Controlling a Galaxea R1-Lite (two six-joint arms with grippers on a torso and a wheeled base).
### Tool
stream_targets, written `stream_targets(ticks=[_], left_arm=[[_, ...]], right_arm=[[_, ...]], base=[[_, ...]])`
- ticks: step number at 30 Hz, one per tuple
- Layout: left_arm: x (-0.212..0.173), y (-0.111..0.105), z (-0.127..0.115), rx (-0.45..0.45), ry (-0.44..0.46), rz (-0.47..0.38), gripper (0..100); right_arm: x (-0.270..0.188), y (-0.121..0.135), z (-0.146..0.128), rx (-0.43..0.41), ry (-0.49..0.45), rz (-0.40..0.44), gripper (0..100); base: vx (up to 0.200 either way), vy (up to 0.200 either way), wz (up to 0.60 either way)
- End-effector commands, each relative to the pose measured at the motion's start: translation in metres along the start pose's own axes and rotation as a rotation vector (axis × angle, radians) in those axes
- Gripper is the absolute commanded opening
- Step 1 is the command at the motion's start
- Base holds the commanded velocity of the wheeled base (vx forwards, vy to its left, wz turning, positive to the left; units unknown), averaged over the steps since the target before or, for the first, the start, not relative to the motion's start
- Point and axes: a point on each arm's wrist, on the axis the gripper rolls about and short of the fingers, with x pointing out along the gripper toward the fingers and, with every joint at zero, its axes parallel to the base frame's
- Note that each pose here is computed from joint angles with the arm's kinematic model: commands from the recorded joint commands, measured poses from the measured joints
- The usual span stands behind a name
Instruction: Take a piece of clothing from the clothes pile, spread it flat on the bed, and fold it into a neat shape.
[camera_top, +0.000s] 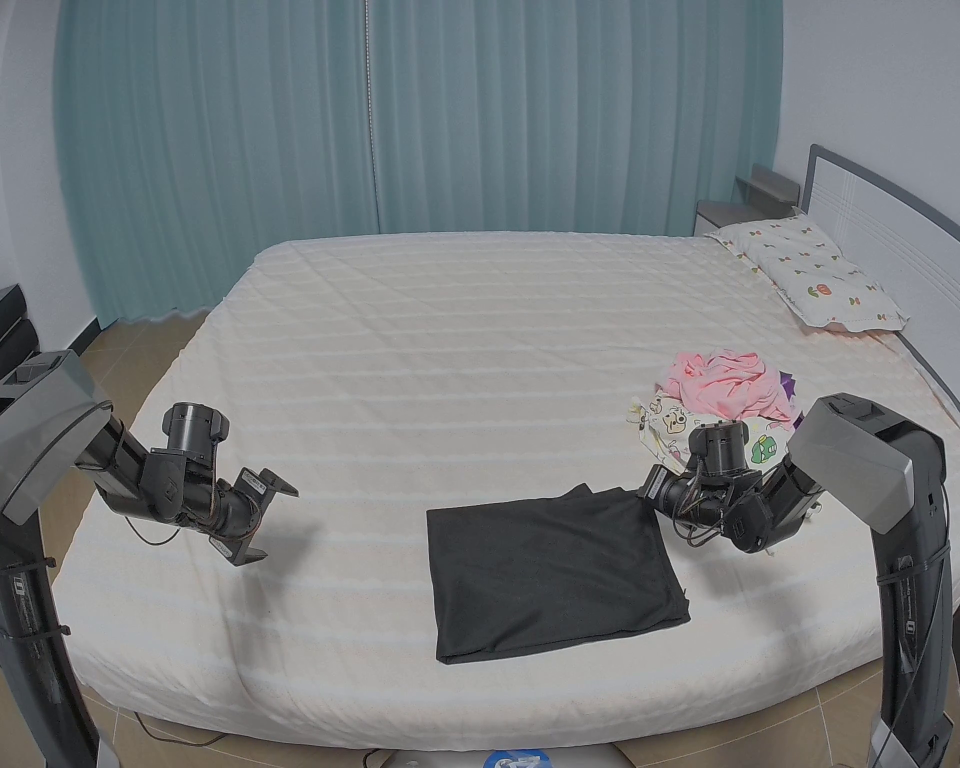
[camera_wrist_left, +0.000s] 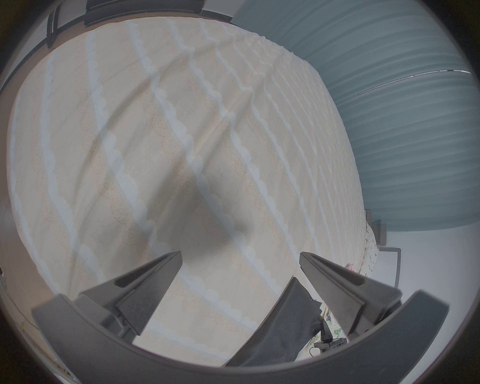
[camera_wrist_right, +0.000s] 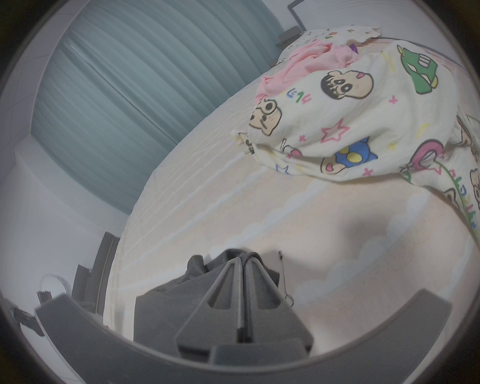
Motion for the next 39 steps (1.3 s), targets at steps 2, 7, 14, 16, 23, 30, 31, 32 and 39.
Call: stream_targets(ticks=[2,7,14,16,23,30,31,32,39], left_arm=[[0.000,0.000,0.000,-0.002,-0.001,0.000,100],[0.000,0.000,0.000,-0.002,0.000,0.001,100],[0.000,0.000,0.000,-0.002,0.000,0.001,100],[0.000,0.000,0.000,-0.002,0.000,0.001,100],[0.000,0.000,0.000,-0.002,0.000,0.001,100],[0.000,0.000,0.000,-0.002,0.001,0.002,100],[0.000,0.000,0.000,-0.002,0.001,0.002,100],[0.000,0.000,0.000,-0.001,0.001,0.002,100],[0.001,0.001,-0.001,0.000,0.003,0.004,100]], right_arm=[[-0.002,-0.003,0.008,0.016,-0.019,-0.005,0],[0.000,-0.008,0.008,0.022,-0.022,-0.013,0],[0.001,-0.013,0.001,0.020,0.006,-0.022,100],[0.000,-0.014,-0.001,0.009,0.009,-0.028,100],[-0.030,-0.020,0.001,-0.072,0.062,0.055,100],[-0.047,-0.044,-0.026,-0.262,0.229,0.099,100],[-0.047,-0.044,-0.026,-0.262,0.229,0.099,100],[-0.045,-0.046,-0.030,-0.299,0.248,0.108,100],[-0.034,-0.043,-0.047,-0.333,0.312,0.170,100]], base=[[0.000,0.000,0.00],[0.000,0.000,0.00],[0.000,0.000,0.00],[0.000,0.000,0.00],[0.000,0.000,0.00],[0.000,0.000,0.00],[0.000,0.000,0.00],[0.000,0.000,0.00],[0.000,0.000,0.00]])
